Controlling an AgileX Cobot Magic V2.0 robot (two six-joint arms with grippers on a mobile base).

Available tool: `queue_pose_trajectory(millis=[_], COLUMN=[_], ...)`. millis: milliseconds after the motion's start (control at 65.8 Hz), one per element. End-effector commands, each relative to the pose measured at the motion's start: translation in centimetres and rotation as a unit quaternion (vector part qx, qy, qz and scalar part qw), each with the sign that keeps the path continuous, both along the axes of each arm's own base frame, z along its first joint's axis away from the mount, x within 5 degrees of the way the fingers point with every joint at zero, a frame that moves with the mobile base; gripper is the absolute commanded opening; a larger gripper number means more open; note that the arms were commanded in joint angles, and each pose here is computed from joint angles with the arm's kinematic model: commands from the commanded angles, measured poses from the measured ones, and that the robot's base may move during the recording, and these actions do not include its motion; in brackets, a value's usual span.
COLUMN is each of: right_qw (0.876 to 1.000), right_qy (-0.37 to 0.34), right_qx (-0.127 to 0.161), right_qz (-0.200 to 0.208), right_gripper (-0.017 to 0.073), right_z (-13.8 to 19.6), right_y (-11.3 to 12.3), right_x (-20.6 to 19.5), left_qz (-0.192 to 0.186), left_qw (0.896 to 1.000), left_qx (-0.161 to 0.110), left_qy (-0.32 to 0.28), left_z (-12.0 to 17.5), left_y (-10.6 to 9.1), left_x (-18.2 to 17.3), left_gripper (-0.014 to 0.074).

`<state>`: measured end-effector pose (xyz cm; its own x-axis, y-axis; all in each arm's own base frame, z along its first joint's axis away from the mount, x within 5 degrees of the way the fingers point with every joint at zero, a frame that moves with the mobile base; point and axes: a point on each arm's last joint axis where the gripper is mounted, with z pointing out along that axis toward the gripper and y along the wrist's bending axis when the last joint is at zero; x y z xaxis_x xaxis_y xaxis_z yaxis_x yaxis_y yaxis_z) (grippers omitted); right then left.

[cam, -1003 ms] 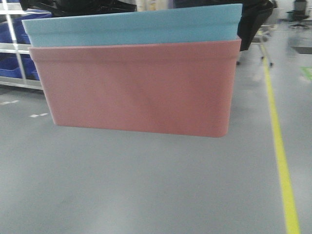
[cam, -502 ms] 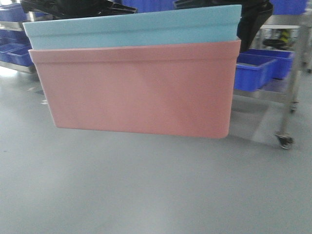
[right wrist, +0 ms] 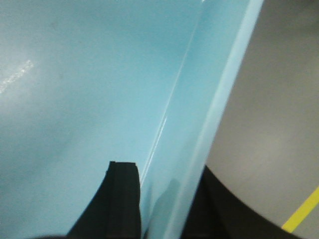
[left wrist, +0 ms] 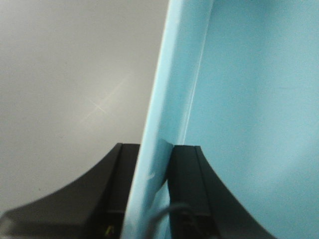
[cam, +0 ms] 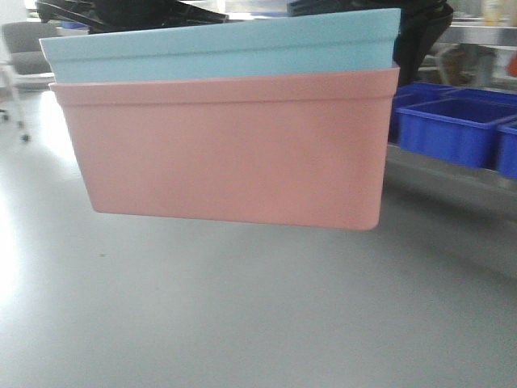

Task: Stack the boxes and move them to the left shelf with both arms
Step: 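Keep holding the stack with both grippers, driving toward the shelves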

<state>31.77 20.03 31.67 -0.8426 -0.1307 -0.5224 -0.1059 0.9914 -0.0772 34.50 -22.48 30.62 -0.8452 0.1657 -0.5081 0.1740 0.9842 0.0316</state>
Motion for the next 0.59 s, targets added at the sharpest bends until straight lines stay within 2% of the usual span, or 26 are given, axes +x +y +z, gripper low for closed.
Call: queue_pose_trajectory(millis=[0,578], right_qw=[0.988,0.989], right_qy=[-0.088,-0.084], right_qx=[0.118,0.114], right_qz=[0.035,0.033], right_gripper=[0.0057,0.0057], right_z=[3.77,3.71], right_y=[2.07,2.00], right_x=[-0.41,-0.46], left_qz=[-0.030,-0.032], left_qw=[0.989,0.989], left_qx=[-0.135,-0.135], left_qy=[-0.059,-0.058], left_z=[4.48,4.47], left_y=[-2.66,-2.80], left_x=[-1.79,-1.89], left_gripper=[-0.0003,-0.0003])
